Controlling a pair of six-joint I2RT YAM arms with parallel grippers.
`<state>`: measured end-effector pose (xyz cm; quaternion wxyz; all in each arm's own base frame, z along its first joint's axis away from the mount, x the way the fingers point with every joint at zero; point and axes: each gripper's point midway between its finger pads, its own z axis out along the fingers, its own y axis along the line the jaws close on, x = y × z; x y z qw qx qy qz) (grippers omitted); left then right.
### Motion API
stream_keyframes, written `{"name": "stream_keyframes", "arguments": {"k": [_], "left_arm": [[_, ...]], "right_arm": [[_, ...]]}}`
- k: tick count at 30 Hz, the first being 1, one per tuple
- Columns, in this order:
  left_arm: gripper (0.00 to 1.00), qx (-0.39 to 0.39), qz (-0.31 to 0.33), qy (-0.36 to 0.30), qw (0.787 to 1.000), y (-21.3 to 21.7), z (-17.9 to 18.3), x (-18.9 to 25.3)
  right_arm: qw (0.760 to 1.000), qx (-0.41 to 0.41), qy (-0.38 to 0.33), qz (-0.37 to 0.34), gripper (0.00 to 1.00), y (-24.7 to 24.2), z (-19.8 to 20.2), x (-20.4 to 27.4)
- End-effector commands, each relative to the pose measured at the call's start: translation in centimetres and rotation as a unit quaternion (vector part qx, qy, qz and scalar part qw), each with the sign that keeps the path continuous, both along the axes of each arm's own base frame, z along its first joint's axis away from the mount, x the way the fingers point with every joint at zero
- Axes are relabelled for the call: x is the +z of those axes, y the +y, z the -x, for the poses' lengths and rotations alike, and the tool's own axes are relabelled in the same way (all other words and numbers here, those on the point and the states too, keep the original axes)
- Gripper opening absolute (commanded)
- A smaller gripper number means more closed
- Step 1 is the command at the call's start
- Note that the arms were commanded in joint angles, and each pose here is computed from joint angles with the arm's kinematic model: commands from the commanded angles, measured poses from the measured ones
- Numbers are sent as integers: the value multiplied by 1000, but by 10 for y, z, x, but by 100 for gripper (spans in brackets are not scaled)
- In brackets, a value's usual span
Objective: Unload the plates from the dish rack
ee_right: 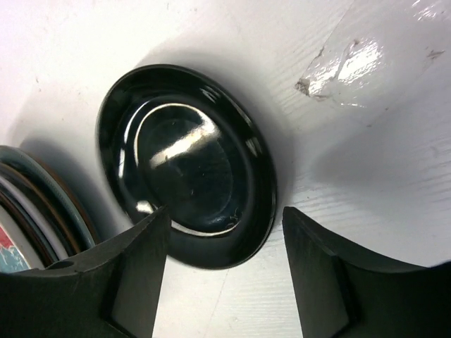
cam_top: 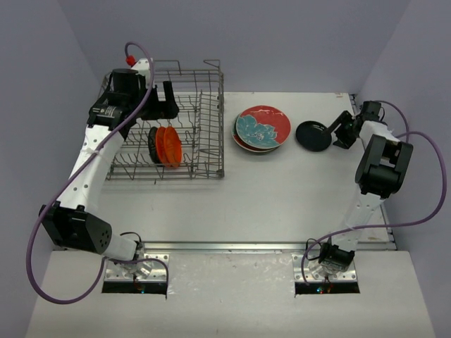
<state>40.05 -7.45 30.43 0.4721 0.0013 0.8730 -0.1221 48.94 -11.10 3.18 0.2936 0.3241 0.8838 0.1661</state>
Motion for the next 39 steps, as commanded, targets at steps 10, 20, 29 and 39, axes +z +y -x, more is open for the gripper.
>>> {"name": "stream_keyframes", "arguments": {"k": [10, 20, 29, 39], "left_arm": [[59, 82, -39, 40, 995, 52, 22, -35], [40, 111, -85, 102, 985, 71, 18, -81], [34, 136, -110, 133, 976, 84, 8, -110], [29, 140, -125, 164, 968, 89, -2, -138]], "right_arm": [[967, 122, -69, 214, 77, 32, 24, 101], [928, 188, -196, 256, 95, 100, 58, 197], [915, 212, -235, 249, 98, 116, 91, 217], [904, 232, -259, 250, 98, 125, 103, 229]]}}
